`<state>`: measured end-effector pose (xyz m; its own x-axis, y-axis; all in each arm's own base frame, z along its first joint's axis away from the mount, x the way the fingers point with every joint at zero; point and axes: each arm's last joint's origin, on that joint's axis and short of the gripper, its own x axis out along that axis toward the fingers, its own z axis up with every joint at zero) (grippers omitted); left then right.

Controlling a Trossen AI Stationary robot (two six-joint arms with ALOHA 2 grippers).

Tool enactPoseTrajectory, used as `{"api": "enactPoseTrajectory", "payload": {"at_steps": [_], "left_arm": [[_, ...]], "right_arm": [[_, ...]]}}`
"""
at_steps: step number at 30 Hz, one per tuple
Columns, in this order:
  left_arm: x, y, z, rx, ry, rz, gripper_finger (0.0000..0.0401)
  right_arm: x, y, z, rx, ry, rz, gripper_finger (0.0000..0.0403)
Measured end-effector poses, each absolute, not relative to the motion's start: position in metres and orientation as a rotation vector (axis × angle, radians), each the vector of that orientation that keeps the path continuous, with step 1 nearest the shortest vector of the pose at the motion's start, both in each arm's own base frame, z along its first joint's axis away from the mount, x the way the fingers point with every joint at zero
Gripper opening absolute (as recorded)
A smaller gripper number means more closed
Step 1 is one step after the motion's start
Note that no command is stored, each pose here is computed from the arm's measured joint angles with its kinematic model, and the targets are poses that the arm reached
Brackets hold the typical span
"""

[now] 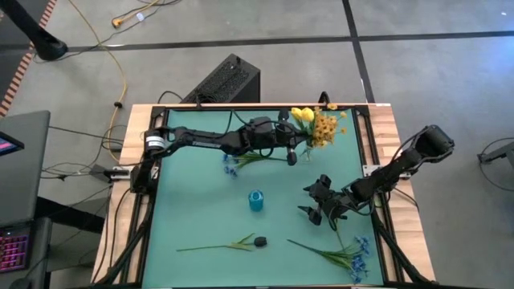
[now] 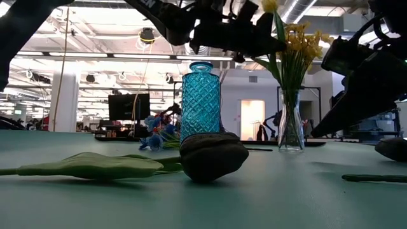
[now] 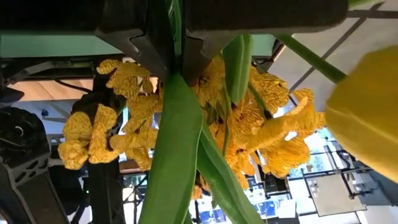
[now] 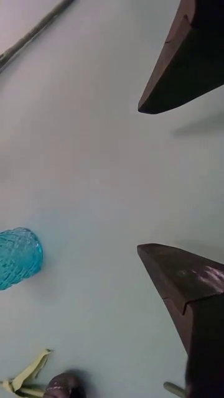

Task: Sort flowers into vase by color
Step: Put the yellow tulip into the transparent vase, then put the bottom blue flower into the blue transparent vase

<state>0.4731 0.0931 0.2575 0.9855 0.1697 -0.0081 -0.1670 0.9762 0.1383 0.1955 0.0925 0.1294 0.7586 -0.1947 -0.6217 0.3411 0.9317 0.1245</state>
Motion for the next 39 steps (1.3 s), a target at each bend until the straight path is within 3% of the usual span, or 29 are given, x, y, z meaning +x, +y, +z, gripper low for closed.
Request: {"api": "enactPoseTrajectory", "payload": {"at_steps": [16,19,30,34,39], "left_arm": [[0.472,0.093,0.250,0.130,0.101,0.168,0.0005],[0.472,0.092,0.249,0.137,0.126,0.163,0.0032],[0.450,0.087,0.272,0.154,0.295,0.124,0.0195],[0.438,0.083,0.286,0.157,0.339,0.110,0.0220],[0.430,0.081,0.296,0.155,0.359,0.106,0.0224]], "right_arm": [[0.196,0.093,0.130,0.240,0.644,-0.295,0.0384],[0.196,0.093,0.130,0.241,0.642,-0.294,0.0384],[0.196,0.093,0.130,0.244,0.639,-0.293,0.0384],[0.196,0.093,0.130,0.244,0.639,-0.293,0.0384],[0.196,0.093,0.130,0.249,0.638,-0.295,0.0384]]}}
